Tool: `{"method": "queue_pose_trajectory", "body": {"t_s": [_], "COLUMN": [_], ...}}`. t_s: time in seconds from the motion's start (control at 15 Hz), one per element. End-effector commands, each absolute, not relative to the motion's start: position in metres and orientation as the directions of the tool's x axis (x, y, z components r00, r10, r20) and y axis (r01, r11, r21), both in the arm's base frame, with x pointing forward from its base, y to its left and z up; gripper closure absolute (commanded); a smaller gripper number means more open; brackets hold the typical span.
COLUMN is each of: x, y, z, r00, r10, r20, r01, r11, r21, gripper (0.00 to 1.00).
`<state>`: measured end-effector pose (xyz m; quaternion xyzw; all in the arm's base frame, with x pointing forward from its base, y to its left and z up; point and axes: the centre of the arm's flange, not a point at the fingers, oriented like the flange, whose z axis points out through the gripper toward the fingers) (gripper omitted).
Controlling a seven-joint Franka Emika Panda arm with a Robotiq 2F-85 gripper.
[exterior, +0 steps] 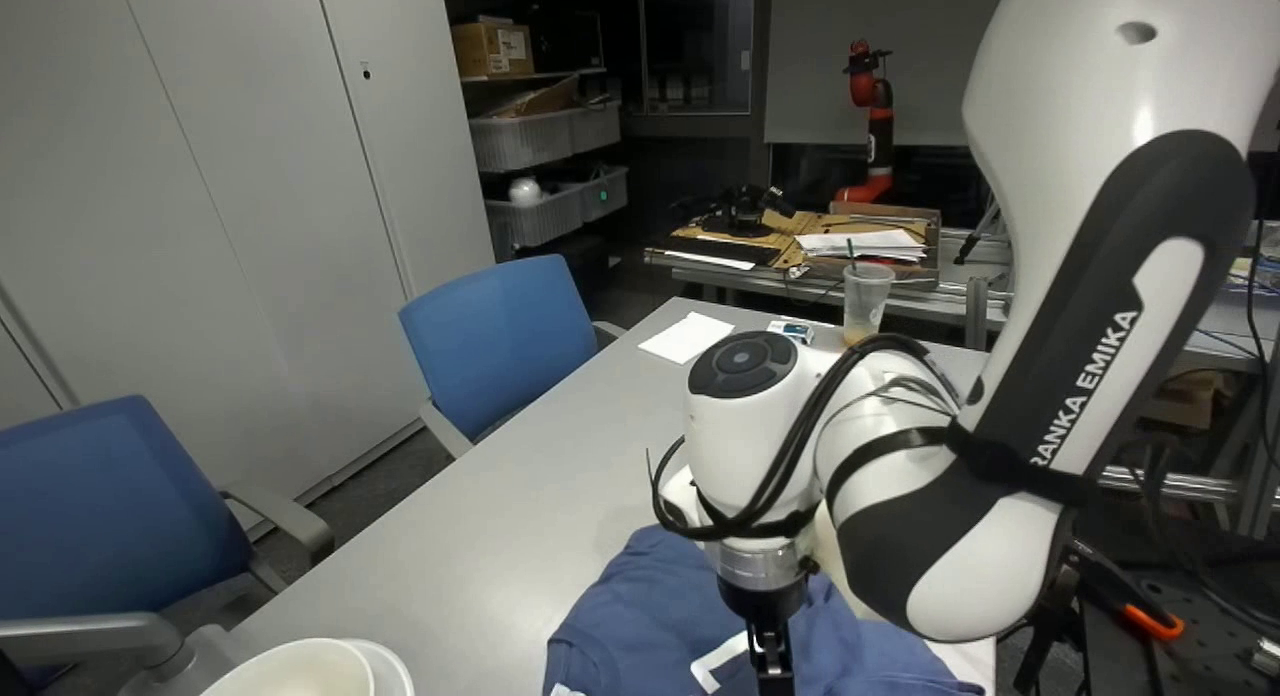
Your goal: Fold the T-shirt
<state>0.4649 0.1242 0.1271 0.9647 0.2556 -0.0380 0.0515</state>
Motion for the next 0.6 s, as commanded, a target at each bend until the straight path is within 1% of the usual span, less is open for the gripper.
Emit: {"method": "queue_pose_trajectory", "body": {"t_s": [0.0, 0.33, 0.53], "x": [0.476, 0.482, 0.495], "y": [0.134, 0.141, 0.148], "z": [0.097, 0.077, 0.074], "r00": [0.86, 0.861, 0.857], "r10": [0.498, 0.496, 0.505], "r20": [-0.111, -0.107, -0.104], "r01": [0.506, 0.503, 0.511], "r11": [-0.861, -0.863, -0.859], "r21": [0.049, 0.049, 0.041], "gripper": [0.0, 0.0, 0.0]}}
